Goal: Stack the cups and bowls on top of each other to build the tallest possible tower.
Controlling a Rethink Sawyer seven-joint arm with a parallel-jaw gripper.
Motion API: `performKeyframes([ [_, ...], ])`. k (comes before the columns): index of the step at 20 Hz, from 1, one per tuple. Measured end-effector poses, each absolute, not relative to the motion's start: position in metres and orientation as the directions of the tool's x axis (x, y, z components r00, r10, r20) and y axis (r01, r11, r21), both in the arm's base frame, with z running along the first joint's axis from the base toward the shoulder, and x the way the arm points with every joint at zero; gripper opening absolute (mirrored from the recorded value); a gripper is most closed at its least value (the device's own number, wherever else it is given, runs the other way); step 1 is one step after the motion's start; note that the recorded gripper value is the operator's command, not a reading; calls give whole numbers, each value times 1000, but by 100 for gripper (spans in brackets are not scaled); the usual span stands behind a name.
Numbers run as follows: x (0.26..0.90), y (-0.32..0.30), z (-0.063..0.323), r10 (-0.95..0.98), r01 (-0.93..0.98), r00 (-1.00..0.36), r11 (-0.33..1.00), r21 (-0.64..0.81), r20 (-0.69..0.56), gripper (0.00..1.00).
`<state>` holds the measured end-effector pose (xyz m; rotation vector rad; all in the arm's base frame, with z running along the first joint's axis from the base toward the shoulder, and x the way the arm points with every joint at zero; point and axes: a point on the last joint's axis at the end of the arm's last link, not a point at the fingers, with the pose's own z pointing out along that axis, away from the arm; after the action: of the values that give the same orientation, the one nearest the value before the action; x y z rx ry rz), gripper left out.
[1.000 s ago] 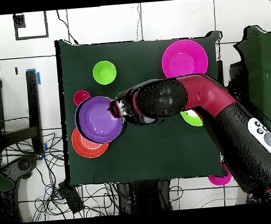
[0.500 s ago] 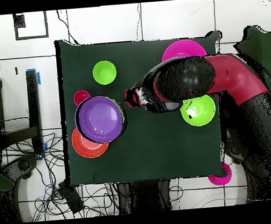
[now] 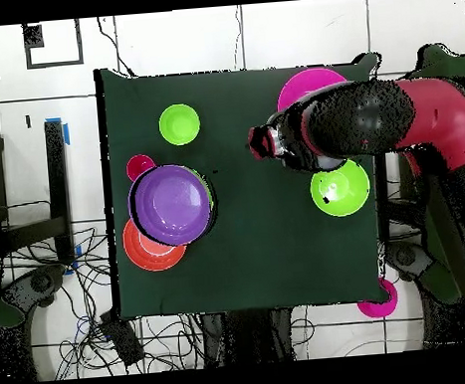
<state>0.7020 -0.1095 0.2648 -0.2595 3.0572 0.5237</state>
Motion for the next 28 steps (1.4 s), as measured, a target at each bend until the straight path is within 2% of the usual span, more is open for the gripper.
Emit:
performKeyframes([
  [12,724,-109,171,-171,-198,-977,947,254,-126,100],
  [18,744,-74,137,-197,-216,-975,951,220,-102,100],
  [28,784,-4,150,-258,-275,-958,951,143,-127,100],
])
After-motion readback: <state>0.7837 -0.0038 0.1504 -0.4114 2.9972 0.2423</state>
